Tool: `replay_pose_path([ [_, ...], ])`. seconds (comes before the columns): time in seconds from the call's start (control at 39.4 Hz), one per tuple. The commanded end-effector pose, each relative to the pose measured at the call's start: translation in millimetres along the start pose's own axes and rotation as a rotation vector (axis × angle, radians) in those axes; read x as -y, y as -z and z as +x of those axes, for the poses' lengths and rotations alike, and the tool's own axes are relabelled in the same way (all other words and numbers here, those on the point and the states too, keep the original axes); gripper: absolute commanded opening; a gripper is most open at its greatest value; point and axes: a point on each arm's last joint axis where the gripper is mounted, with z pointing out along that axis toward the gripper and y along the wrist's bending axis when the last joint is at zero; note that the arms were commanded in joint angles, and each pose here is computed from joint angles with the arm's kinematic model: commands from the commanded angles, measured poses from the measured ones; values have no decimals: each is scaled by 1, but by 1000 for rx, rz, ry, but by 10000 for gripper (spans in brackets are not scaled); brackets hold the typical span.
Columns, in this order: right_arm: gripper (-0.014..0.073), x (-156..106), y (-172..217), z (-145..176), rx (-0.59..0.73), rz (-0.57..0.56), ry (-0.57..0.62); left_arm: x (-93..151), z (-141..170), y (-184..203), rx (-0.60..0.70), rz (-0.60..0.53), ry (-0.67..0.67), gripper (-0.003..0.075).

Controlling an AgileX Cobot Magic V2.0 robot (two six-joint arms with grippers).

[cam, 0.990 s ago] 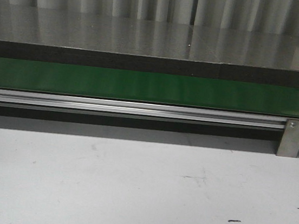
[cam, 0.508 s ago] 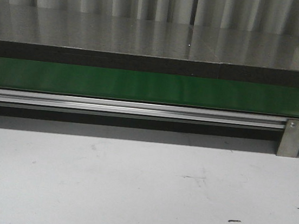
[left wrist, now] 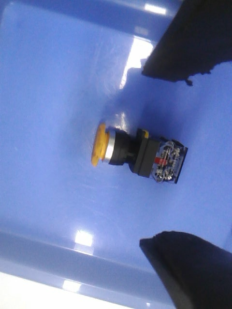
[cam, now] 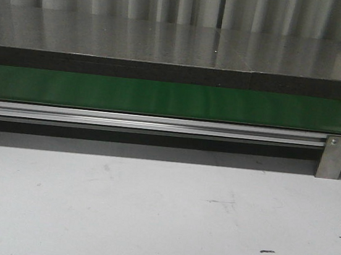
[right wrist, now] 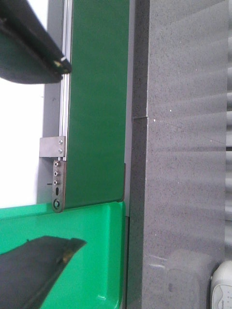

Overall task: Move button from left to right
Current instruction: 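Lift the button and lower it onto the conveyor belt end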

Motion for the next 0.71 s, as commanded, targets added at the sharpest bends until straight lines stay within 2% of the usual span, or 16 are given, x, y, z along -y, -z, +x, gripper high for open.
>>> replay_pose_path([
  [0.0,654,1,2,-19,107,10,8,-16,-9,12,35,-47,-2,595],
  [0.23,654,1,2,-19,107,10,8,-27,0,-18,-14,-12,4,595],
  [0.46,654,1,2,-19,107,10,8,-26,3,-37,-18,96,26,595],
  [0.69,654,1,2,-19,107,10,8,-24,6,-51,-33,110,13,594],
])
